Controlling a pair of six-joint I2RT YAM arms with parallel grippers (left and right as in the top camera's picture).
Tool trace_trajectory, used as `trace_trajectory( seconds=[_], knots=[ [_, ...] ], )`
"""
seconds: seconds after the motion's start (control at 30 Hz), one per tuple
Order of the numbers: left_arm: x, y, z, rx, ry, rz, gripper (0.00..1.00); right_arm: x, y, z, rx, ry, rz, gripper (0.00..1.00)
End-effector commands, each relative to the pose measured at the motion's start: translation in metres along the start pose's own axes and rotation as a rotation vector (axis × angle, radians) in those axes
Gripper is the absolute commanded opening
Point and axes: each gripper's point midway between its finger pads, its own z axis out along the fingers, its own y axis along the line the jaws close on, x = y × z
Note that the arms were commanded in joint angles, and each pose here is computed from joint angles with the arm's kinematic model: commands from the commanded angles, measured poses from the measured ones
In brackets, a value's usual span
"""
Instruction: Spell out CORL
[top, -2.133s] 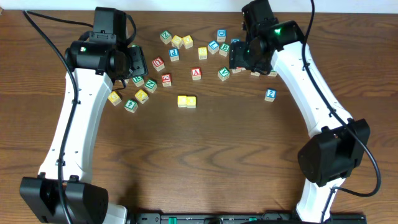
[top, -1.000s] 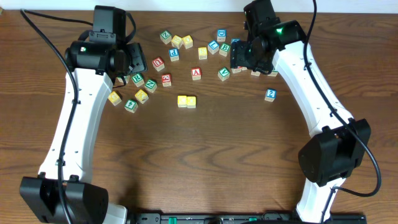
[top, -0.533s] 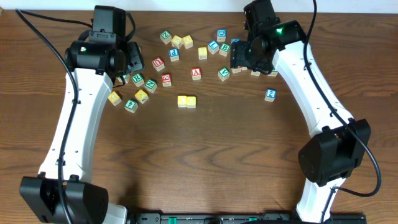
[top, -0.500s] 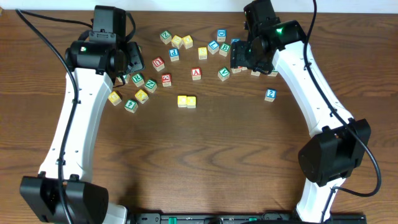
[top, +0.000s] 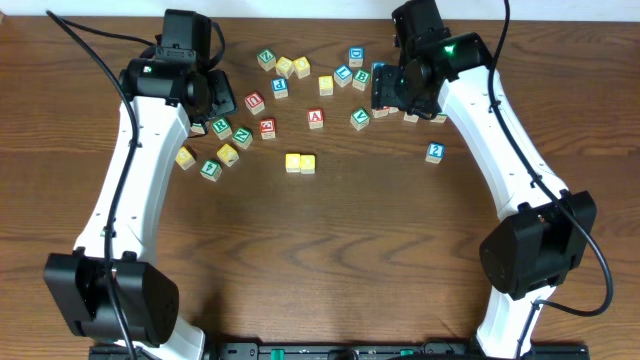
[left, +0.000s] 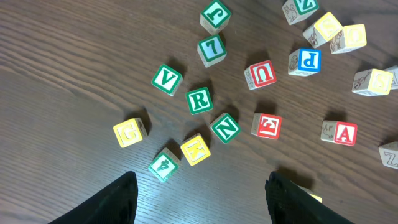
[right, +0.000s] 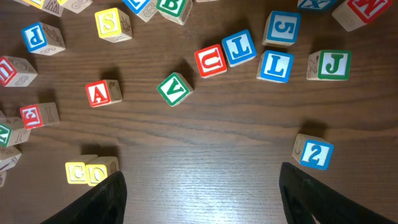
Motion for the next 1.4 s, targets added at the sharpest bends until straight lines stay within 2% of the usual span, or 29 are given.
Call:
trace_trajectory(
  seconds=[0.0,0.67,1.37],
  knots=[
    [-0.005,0.002,0.003,-0.019,-0.010,-0.022,0.65,-0.005,-0.002,-0.013,0.004,-0.035,0.013,0.73],
    [-0.004,0.002,0.008,-0.024,0.001,-0.047,0.65,-0.022,-0.029,-0.014,0.059,-0.084,0.126,0.74],
    [-0.003,0.002,0.008,-0.024,0.001,-0.046,0.65,-0.020,-0.035,-0.012,0.073,-0.077,0.134,0.75]
  ],
)
